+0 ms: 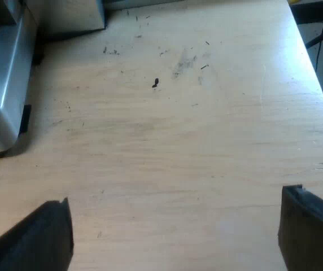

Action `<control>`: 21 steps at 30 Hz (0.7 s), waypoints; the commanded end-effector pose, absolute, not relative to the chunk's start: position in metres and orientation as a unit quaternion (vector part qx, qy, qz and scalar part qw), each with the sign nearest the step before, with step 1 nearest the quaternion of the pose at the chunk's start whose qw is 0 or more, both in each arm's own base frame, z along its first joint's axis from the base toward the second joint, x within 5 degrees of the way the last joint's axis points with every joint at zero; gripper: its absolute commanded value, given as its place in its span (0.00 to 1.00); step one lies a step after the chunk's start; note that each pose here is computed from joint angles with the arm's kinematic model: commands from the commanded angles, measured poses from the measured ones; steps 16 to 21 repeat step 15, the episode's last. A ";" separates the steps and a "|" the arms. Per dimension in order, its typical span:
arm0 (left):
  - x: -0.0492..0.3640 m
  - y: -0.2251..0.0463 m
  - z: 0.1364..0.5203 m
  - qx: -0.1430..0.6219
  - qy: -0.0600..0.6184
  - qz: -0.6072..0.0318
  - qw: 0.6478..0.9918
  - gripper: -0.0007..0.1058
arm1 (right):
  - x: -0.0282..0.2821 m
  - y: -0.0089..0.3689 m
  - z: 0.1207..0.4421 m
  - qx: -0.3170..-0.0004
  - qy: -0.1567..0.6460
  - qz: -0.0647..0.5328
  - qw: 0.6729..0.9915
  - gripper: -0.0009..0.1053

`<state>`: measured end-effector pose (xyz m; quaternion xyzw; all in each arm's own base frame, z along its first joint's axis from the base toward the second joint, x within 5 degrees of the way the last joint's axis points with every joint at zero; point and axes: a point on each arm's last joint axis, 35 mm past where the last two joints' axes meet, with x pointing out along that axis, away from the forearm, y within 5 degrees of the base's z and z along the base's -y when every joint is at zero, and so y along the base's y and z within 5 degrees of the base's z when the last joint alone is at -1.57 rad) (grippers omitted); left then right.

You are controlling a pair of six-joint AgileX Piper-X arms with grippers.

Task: Place mug into machine

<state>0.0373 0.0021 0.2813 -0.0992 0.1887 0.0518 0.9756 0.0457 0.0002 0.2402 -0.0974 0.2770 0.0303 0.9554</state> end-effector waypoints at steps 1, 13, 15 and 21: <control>0.040 0.002 0.285 -0.097 0.181 0.050 0.977 0.77 | 0.046 0.000 0.243 -0.104 0.273 0.033 0.956 0.72; 0.040 0.002 0.284 -0.093 0.182 0.049 0.978 0.77 | 0.046 0.000 0.243 -0.104 0.273 0.033 0.956 0.72; 0.040 0.002 0.284 -0.093 0.182 0.049 0.978 0.77 | 0.046 0.000 0.243 -0.104 0.273 0.033 0.956 0.72; 0.040 0.002 0.284 -0.093 0.182 0.049 0.978 0.77 | 0.046 0.000 0.243 -0.104 0.273 0.033 0.956 0.72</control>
